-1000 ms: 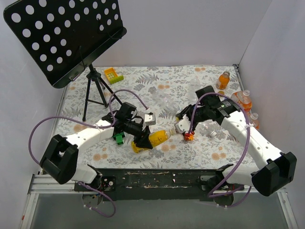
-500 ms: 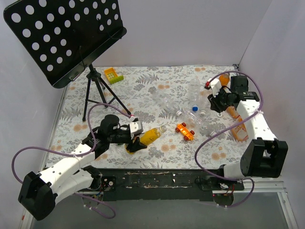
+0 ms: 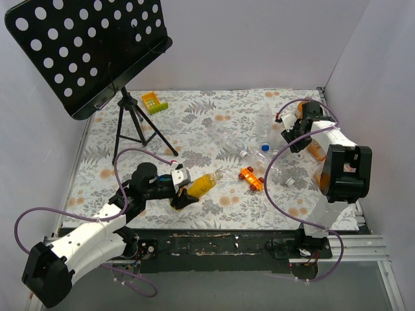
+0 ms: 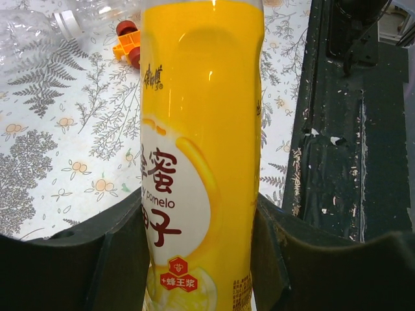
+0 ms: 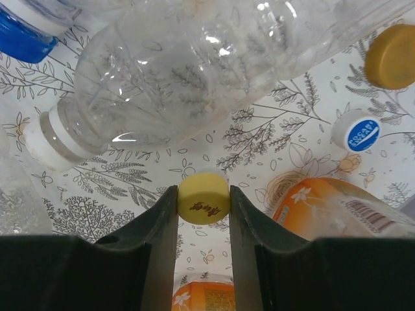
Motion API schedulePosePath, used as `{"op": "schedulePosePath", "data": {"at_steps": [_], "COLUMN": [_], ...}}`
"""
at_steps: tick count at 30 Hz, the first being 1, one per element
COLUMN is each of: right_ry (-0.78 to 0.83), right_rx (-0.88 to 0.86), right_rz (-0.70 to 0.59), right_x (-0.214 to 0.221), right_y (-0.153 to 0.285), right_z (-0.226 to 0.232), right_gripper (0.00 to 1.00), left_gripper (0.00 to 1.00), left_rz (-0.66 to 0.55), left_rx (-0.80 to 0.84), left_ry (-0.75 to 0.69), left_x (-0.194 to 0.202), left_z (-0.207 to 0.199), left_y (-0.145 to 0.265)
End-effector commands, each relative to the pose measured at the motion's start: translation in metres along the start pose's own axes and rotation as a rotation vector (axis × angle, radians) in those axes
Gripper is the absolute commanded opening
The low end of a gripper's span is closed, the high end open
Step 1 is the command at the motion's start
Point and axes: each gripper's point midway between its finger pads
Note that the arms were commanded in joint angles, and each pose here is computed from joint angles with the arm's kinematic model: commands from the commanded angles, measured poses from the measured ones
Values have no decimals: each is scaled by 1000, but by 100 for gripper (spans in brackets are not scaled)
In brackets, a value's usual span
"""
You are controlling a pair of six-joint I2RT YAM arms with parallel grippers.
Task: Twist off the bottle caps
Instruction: Place the bottle cap at the corner of the board.
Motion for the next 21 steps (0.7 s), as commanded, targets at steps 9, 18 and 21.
{"op": "schedulePosePath", "data": {"at_steps": [9,18,21], "right_ry": [-5,-38,-32], "right_rx": [-112,-115,-107], "right_rz": [-1,14,-4], "right_x": [8,16,11], "right_y": [-14,-11,-4], "right_z": [29,26,23], "right_gripper": [19,35,39], "left_gripper": [0,0,0], "left_rz": [-115,-116,-118], "left_rx": [4,5,12], "left_ry": [-83,-81,-82], "left_x": [-31,-31,-32], "left_z": [-5,-6,-7], "left_y": [5,5,5]}}
Point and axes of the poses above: each gripper's point midway between its finger pads, its own y axis back along the fingers, its own z axis along the line the jaws close on, x = y × z, and after that the axes turned 14 degrees about y, right-handed
